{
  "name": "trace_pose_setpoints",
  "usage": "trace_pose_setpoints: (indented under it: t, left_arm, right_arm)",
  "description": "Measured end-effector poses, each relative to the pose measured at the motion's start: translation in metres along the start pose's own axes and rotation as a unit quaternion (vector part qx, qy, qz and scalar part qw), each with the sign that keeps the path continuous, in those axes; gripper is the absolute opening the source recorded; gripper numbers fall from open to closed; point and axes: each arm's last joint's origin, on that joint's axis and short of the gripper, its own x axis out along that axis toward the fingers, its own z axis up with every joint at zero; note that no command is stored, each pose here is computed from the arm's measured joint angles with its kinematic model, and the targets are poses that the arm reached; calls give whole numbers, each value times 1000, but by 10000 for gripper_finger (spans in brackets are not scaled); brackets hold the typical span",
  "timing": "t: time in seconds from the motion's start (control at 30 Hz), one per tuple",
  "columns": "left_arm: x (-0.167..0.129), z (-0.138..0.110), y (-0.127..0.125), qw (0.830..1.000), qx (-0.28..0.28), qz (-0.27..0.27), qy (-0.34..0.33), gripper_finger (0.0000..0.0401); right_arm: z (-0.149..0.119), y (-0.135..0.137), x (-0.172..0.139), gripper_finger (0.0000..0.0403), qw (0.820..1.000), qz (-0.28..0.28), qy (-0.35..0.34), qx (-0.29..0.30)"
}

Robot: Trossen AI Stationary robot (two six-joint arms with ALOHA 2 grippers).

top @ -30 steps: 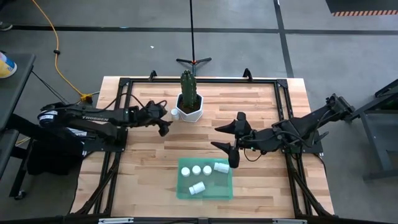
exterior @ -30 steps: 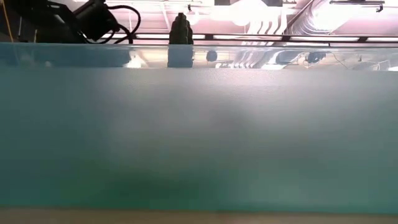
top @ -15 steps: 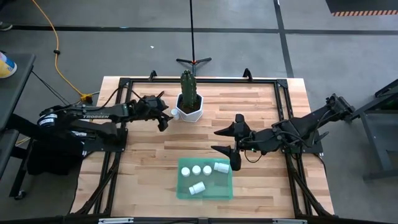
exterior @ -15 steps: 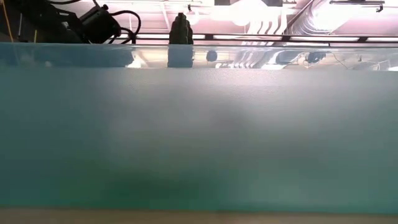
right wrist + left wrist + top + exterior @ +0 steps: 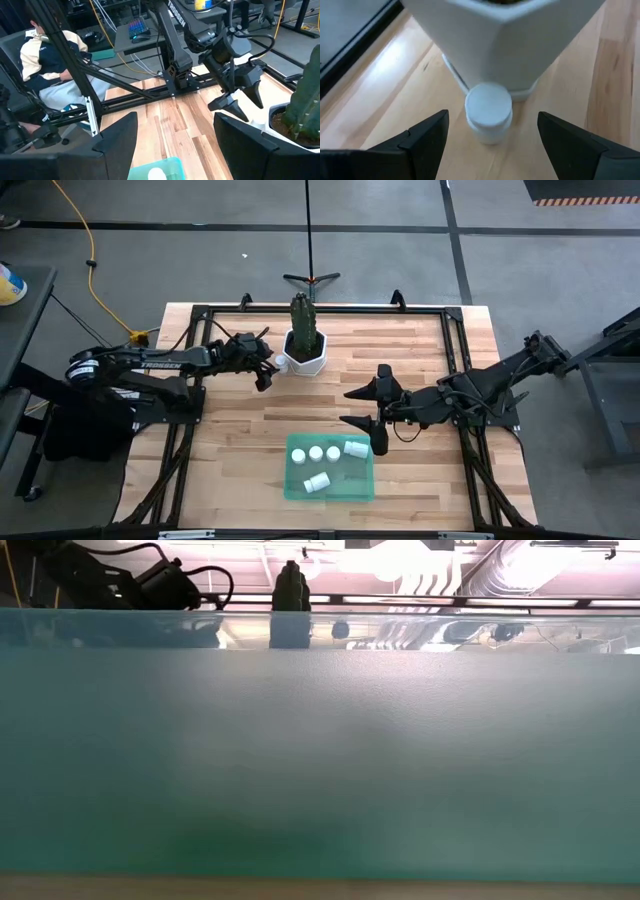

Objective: Pick and place pill bottles into a basket
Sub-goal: Put the white pill bottle into the green bin

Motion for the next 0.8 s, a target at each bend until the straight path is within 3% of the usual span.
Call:
trace_pose_setpoints:
  t: [0.8]
  left_arm:
    - [21,-1,-2,1000,3,-6,-5,336]
  right_arm:
    - [-1,0,0,252,1000,5,5,11]
